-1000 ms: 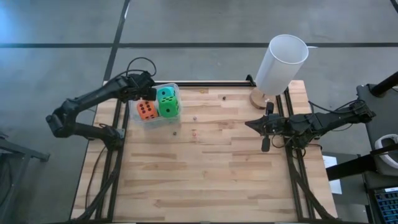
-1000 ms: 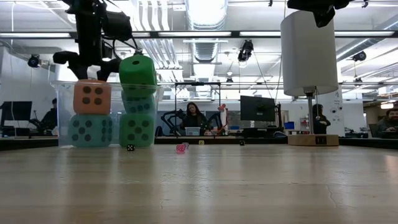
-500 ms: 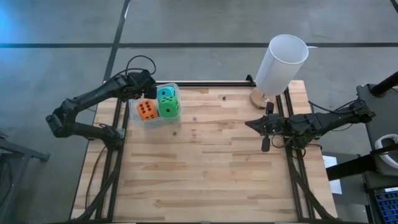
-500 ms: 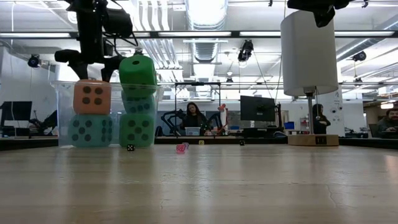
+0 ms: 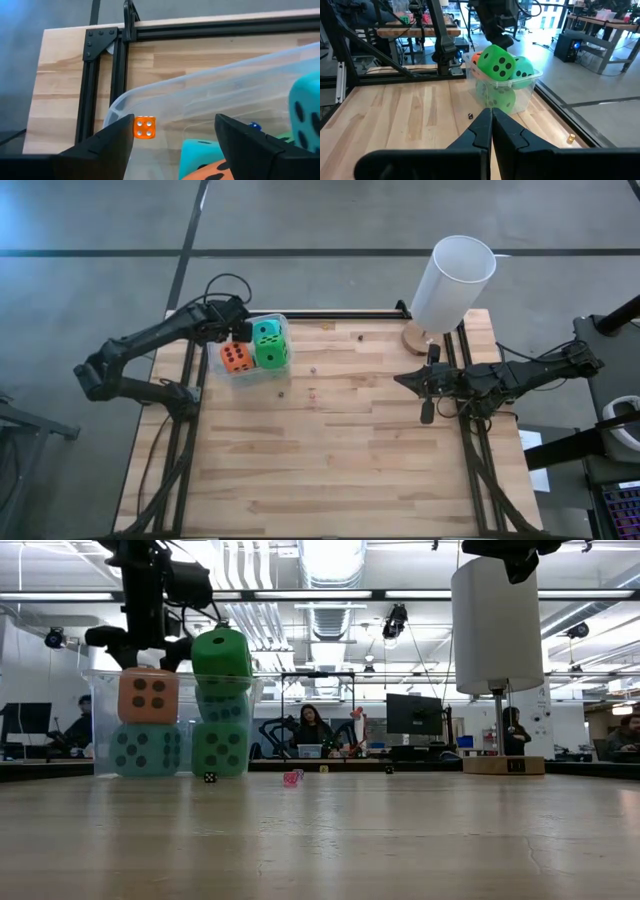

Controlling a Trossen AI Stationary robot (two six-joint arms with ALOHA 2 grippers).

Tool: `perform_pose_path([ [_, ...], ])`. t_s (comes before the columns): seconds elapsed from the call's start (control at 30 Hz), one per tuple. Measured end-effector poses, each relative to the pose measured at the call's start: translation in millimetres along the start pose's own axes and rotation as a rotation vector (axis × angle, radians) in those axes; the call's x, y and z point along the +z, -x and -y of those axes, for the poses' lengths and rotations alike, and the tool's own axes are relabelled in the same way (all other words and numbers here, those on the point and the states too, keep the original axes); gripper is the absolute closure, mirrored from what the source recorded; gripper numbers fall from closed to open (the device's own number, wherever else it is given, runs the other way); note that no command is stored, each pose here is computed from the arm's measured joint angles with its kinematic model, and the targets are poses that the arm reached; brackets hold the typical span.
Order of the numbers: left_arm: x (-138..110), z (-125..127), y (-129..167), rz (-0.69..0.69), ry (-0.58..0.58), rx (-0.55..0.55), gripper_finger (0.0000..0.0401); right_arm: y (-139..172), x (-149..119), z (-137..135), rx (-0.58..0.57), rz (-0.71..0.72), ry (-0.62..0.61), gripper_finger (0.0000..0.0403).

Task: Pick & Place Dice
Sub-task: Put the small orange dice into the transparent bin, then put the left small black dice into the transparent bin

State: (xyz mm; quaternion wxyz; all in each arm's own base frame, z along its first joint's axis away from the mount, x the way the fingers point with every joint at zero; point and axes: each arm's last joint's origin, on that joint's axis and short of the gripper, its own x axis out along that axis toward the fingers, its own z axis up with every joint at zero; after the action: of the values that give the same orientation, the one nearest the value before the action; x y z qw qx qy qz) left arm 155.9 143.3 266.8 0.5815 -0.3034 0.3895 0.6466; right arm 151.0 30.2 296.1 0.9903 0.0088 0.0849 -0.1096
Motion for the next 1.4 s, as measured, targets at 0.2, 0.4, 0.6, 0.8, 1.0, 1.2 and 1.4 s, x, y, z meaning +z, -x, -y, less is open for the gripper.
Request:
perform_pose_path([
  [0.2,9,0,11,0.029,-0.030,-0.032,0.0132,0,0,0,0.000,0.000,0.000,0.0394],
  [0.4,13,1,16,0.045,-0.036,-0.047,0.0133,0,0,0,0.000,0.000,0.000,0.0394],
  [0.6,9,1,10,0.038,-0.045,-0.038,0.0125,0,0,0,0.000,0.000,0.000,0.0394],
  [0.8,1,3,-2,0.015,-0.055,-0.047,0.0127,0,0,0,0.000,0.000,0.000,0.0394],
  [1.0,-4,3,-9,0.015,-0.072,-0.028,0.0136,0,0,0,0.000,0.000,0.000,0.0394],
  [1.2,-3,3,-9,0.041,-0.173,-0.021,0.0141,0,0,0,0.000,0.000,0.000,0.0394],
  [1.4,-2,3,-9,0.063,-0.181,-0.004,0.0135,0,0,0,0.000,0.000,0.000,0.0394],
])
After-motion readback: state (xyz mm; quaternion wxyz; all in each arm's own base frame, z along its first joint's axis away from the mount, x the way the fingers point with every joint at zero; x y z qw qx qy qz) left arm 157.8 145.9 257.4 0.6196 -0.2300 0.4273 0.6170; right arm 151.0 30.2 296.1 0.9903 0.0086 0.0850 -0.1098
